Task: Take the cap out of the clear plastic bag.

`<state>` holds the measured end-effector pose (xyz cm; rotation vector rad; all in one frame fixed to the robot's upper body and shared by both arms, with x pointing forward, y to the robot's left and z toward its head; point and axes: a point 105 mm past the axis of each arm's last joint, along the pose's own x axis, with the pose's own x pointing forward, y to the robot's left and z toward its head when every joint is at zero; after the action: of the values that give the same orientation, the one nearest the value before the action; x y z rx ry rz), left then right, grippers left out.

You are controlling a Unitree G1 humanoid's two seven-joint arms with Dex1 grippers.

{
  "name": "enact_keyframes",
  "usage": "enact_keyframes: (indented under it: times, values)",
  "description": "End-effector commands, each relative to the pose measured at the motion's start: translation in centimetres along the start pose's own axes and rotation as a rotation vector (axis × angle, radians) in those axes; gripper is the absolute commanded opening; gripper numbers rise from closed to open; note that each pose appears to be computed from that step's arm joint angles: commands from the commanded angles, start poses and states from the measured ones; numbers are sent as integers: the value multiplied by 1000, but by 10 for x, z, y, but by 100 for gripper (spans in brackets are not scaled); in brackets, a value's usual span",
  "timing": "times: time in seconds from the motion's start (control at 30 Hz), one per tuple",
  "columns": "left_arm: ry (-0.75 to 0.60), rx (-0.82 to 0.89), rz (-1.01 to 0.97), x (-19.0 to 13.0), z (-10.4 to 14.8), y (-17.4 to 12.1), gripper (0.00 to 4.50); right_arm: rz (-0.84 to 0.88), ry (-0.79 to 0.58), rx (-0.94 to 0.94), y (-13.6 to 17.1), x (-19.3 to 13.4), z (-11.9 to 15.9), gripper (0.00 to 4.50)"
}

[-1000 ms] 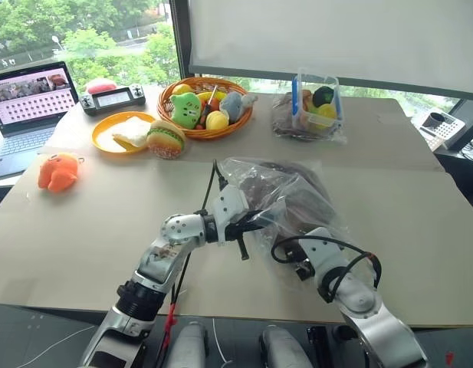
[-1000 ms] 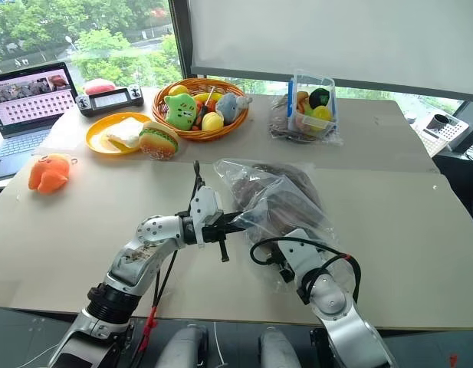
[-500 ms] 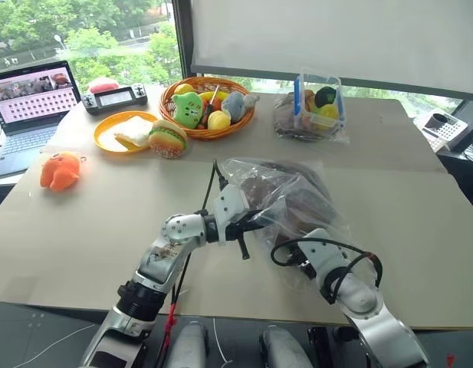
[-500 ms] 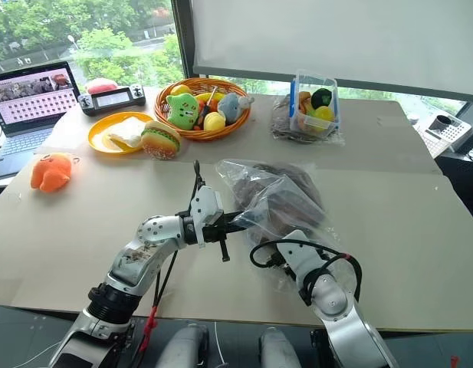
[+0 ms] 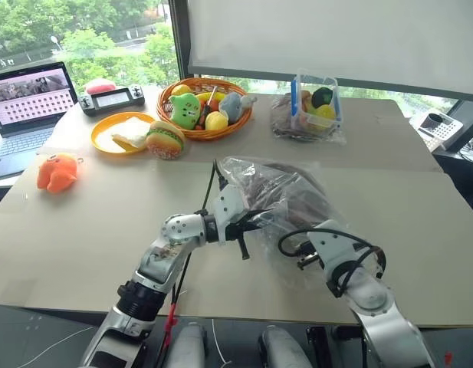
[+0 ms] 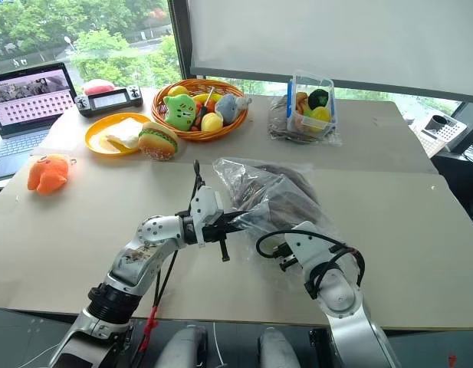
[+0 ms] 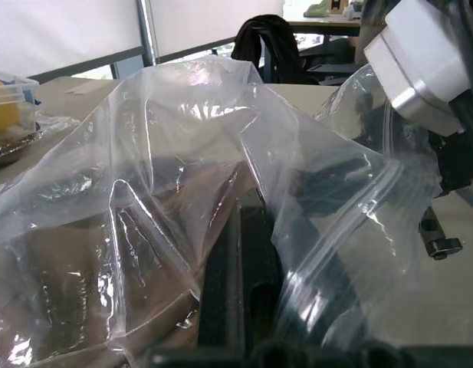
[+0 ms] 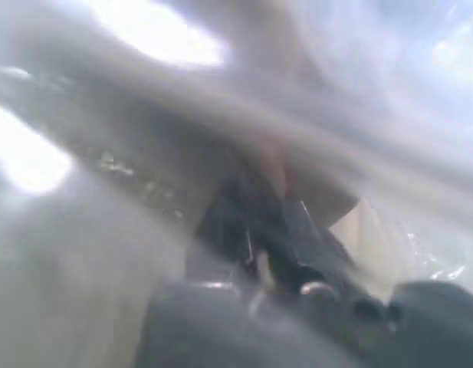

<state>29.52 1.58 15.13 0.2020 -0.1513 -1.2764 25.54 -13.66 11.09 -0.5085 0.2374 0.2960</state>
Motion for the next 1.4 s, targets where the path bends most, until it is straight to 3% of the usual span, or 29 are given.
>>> enact_keyframes:
  times: [0.03,0.2,0.57,0.7,0.77,0.9,1.13,1.4]
  values:
    - [-18,37,-6,1,7,-2,0,171,8,-109,26,-16,3,1]
    - [-18,35,-8,2,6,-2,0,91,37,-410,22,-25,-16,1]
    - [-15,28,-9,1,5,-3,0,-153,-86,-613,16,-55,-25,1]
    - [-14,27,-8,1,5,-2,0,-233,-151,-647,12,-65,-17,1]
    - [-14,26,-7,1,5,-2,0,-301,-235,-648,2,-70,4,1]
    - [-13,26,-10,1,5,-1,0,-299,-278,-484,-13,-74,25,1]
    - [-14,20,-20,2,2,-3,0,-71,-288,-209,-27,-67,31,1]
    - [-14,23,-24,3,1,-2,0,218,-492,219,-33,-86,71,1]
